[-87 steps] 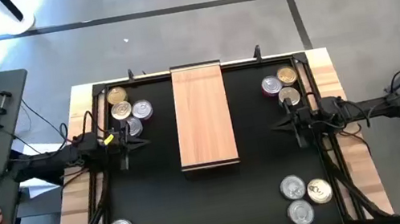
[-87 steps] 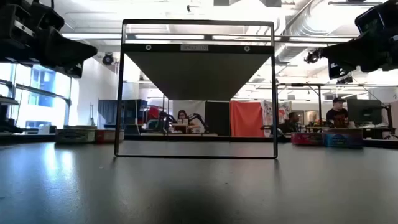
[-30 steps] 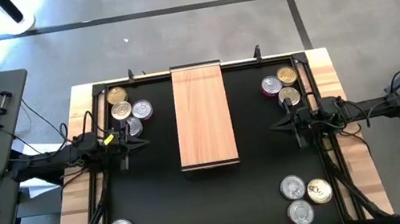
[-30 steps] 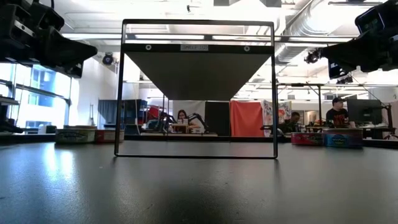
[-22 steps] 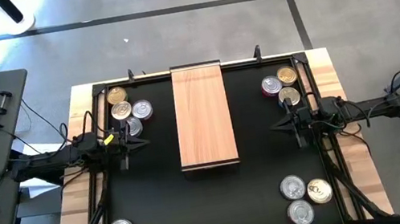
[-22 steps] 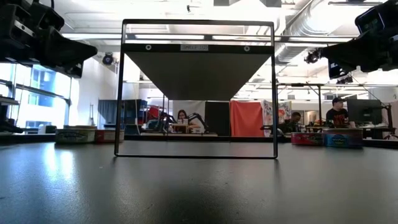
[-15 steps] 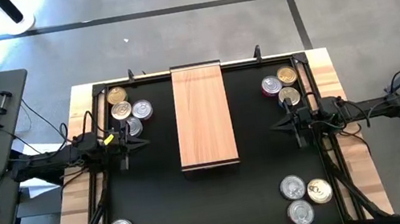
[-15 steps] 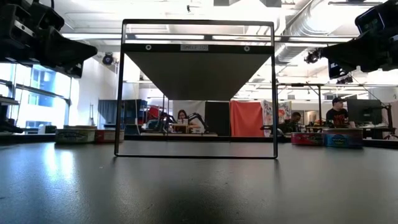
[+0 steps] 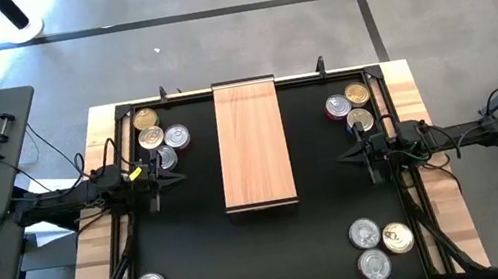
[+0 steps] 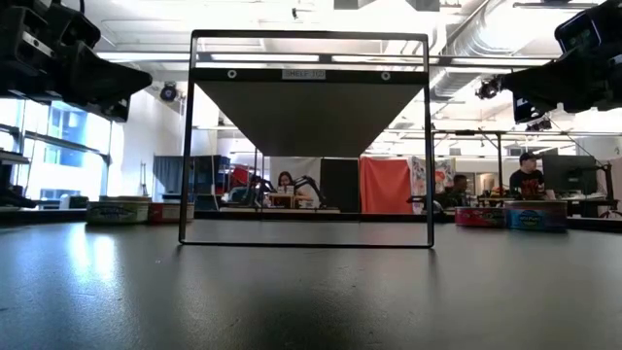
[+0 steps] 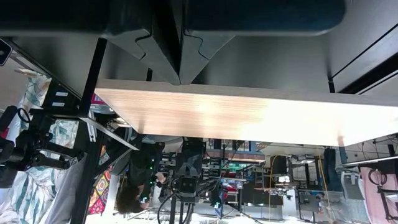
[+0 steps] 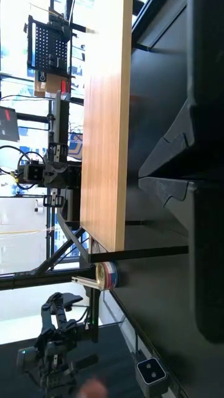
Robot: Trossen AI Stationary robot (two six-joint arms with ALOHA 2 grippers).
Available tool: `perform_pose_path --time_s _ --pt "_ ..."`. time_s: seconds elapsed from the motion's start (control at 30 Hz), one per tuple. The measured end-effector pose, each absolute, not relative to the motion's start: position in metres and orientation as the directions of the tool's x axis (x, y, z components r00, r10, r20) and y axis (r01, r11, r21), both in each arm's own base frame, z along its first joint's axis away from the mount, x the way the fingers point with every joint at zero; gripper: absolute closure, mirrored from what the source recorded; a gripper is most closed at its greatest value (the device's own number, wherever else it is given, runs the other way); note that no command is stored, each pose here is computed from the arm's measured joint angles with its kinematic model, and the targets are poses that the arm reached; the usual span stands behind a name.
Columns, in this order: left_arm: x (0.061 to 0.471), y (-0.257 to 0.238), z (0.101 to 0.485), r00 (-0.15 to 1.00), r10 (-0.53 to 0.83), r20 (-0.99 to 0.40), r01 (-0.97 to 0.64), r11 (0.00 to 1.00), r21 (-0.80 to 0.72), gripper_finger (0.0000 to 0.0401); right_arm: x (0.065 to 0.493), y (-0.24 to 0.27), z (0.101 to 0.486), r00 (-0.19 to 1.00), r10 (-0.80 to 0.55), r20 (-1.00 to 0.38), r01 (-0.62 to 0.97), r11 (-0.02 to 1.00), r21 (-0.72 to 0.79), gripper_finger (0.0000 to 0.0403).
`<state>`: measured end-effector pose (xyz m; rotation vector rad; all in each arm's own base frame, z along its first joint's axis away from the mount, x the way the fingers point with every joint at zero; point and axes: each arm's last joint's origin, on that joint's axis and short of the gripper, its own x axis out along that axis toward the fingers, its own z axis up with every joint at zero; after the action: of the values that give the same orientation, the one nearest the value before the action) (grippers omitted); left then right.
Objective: Stack canned seafood by type on shelf
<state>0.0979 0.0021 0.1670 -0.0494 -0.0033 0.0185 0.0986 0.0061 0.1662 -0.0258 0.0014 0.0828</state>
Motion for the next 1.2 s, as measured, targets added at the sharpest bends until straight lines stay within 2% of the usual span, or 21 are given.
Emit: perform_pose_path --time_s 0.3,0.33,0.4,0.53,0.63,0.77,0.87,0.93,1.07,1.2 --pt "0.098 0.003 0.169 0.999 0.043 0.024 -0.042 0.999 -0.024 0.0401 0.099 0.006 0.166 0.997 0.083 -0.003 -0.083 0.996 -0.026 0.0402" --pt "0.098 0.004 0.173 0.995 0.075 0.064 -0.073 0.997 -0.033 0.0401 0.099 0.006 0.166 0.997 0.083 -0.003 -0.083 0.996 -0.026 0.0402" --pt "0.096 0.005 0.184 0.977 0.117 0.178 -0.09 0.984 -0.153 0.0401 0.099 0.006 0.166 0.997 0.083 -0.003 -0.083 0.996 -0.026 0.0402" --pt "0.088 0.006 0.208 0.895 0.141 0.424 0.051 0.91 -0.41 0.0401 0.099 0.006 0.166 0.997 0.083 -0.003 -0.083 0.996 -0.025 0.0402" --pt "0.08 0.006 0.223 0.805 0.15 0.574 0.154 0.881 -0.446 0.0401 0.099 0.006 0.166 0.997 0.083 -0.003 -0.083 0.996 -0.026 0.0402" --pt "0.069 0.009 0.234 0.688 0.25 0.681 0.145 0.873 -0.466 0.0401 0.099 0.006 0.166 0.997 0.083 -0.003 -0.083 0.996 -0.025 0.0402" --pt "0.067 0.012 0.237 0.641 0.366 0.675 0.155 0.799 -0.581 0.0401 0.099 0.006 0.166 0.997 0.083 -0.003 -0.083 0.996 -0.025 0.0402" --pt "0.071 0.012 0.246 0.675 0.378 0.633 0.167 0.758 -0.63 0.0401 0.099 0.006 0.166 0.997 0.083 -0.003 -0.083 0.996 -0.025 0.0402" --pt "0.1 0.009 0.283 0.863 0.235 0.448 0.1 0.788 -0.608 0.0401 0.099 0.006 0.166 0.997 0.083 -0.003 -0.083 0.996 -0.025 0.0402" --pt "0.142 0.006 0.329 0.964 0.112 0.242 0.015 0.883 -0.469 0.0401 0.099 0.006 0.166 0.997 0.083 -0.003 -0.083 0.996 -0.026 0.0402"
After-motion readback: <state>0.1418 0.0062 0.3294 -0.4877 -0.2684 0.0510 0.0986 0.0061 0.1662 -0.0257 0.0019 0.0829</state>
